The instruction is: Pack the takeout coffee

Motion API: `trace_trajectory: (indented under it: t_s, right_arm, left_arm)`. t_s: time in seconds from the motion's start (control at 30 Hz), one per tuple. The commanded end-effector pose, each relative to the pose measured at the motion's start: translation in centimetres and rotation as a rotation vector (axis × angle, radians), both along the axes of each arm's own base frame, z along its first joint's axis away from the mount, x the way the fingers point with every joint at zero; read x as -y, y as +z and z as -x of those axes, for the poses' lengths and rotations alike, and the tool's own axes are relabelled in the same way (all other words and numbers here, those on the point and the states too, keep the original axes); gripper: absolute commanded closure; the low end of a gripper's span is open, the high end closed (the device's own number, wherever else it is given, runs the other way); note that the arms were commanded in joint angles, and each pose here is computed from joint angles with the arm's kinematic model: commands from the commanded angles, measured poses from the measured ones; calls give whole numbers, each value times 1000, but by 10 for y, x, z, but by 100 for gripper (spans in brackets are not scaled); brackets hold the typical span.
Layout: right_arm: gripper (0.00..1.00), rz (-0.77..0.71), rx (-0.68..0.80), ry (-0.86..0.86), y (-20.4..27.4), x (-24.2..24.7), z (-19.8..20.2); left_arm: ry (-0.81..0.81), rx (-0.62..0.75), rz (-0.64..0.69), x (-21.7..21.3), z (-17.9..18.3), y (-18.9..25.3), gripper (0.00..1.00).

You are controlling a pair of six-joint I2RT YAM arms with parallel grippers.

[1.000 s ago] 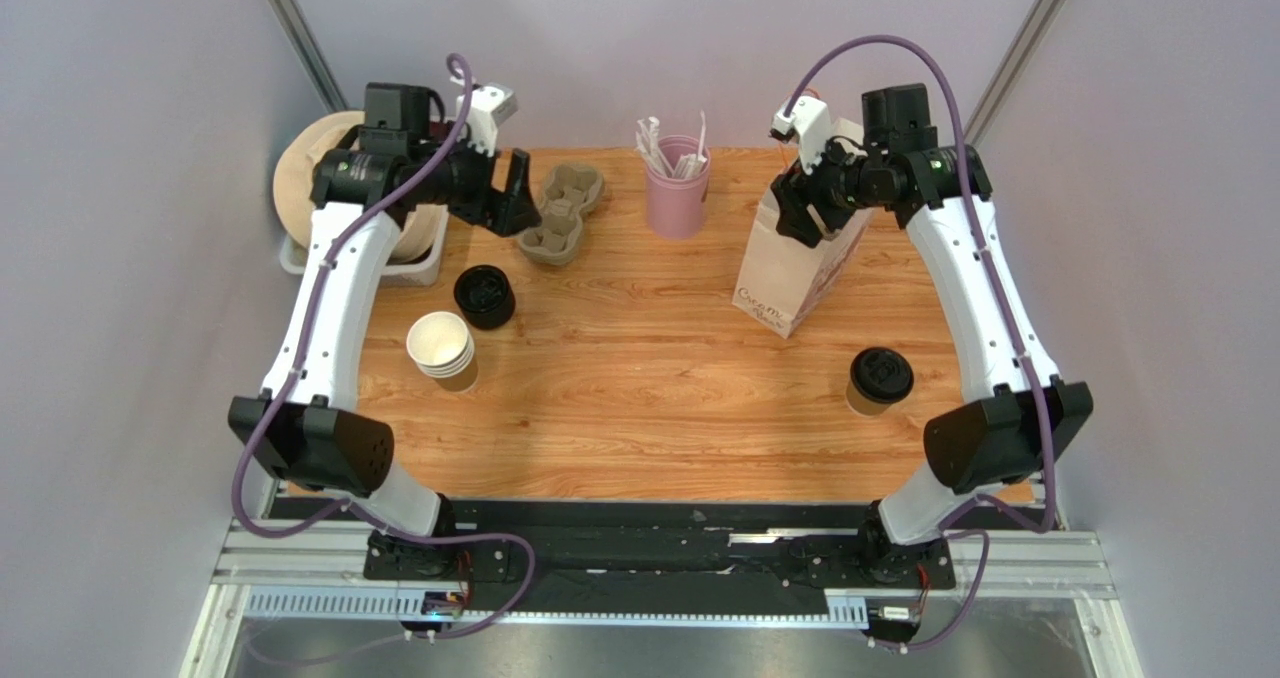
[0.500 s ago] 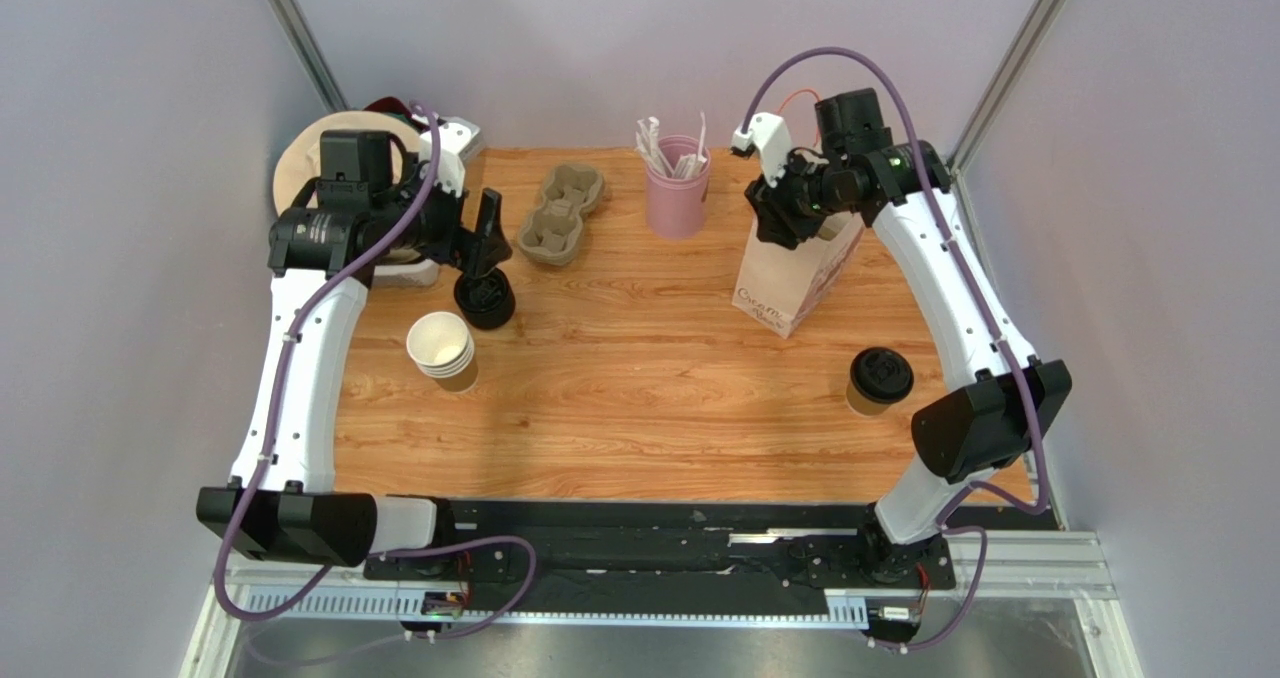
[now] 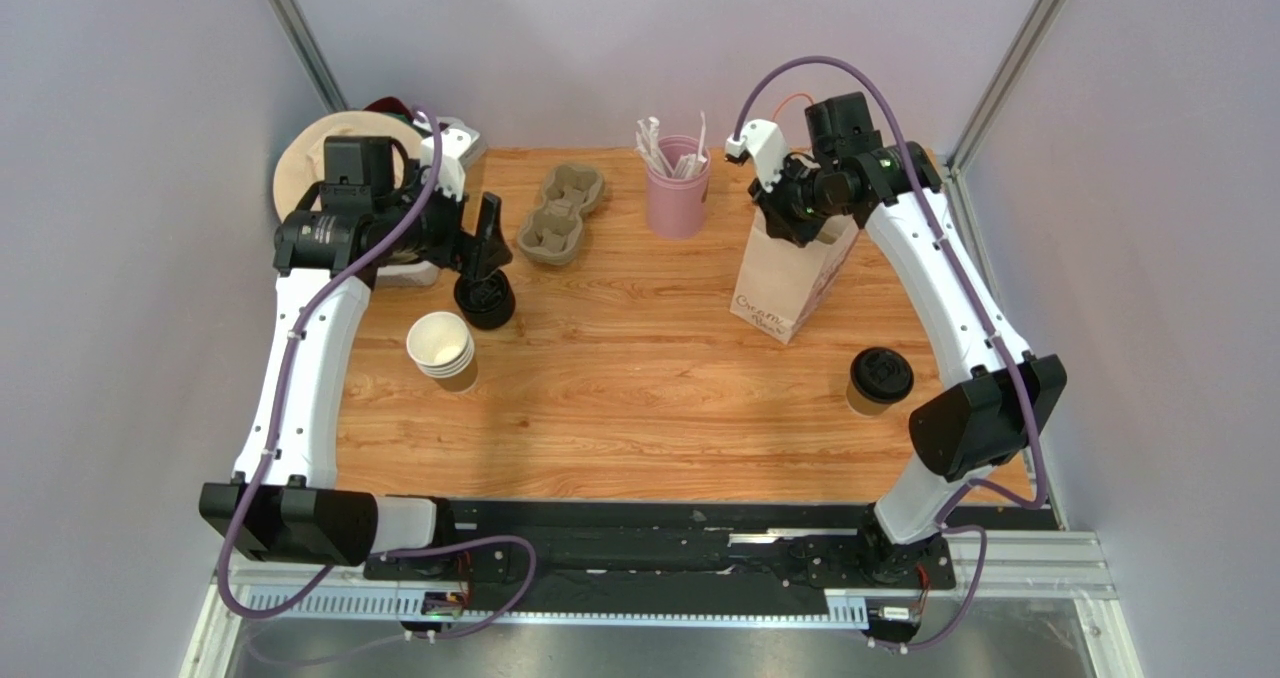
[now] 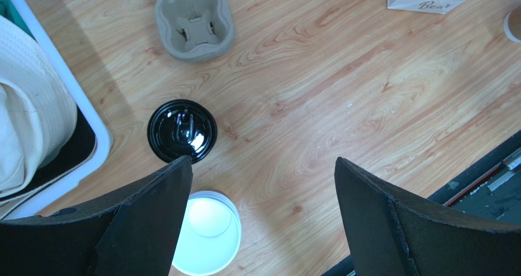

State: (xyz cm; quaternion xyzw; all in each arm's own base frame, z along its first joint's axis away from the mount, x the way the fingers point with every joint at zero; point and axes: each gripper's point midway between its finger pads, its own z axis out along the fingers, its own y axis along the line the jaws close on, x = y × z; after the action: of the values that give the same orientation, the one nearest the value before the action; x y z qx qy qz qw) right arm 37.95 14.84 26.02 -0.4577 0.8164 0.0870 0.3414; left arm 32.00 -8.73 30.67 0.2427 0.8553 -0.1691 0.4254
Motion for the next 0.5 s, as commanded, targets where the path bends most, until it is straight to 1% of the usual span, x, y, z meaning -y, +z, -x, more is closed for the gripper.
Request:
trace_trajectory:
  t_s: [0.0, 0.17, 0.3, 0.47]
  right_arm:
    - [98, 3, 38, 15, 21, -15, 3]
    - [100, 20, 16, 70, 23, -41, 24]
    - [100, 8, -40, 138, 14, -76, 50]
    - [100, -17, -72, 196, 10, -116, 73]
  left_arm:
    - [-6, 65, 17, 0, 2, 15, 5]
    - [-8, 69, 23, 1, 2, 15, 5]
    - [-7, 67, 27, 1, 3, 14, 5]
    - [-6, 70, 29, 1, 3, 15, 5]
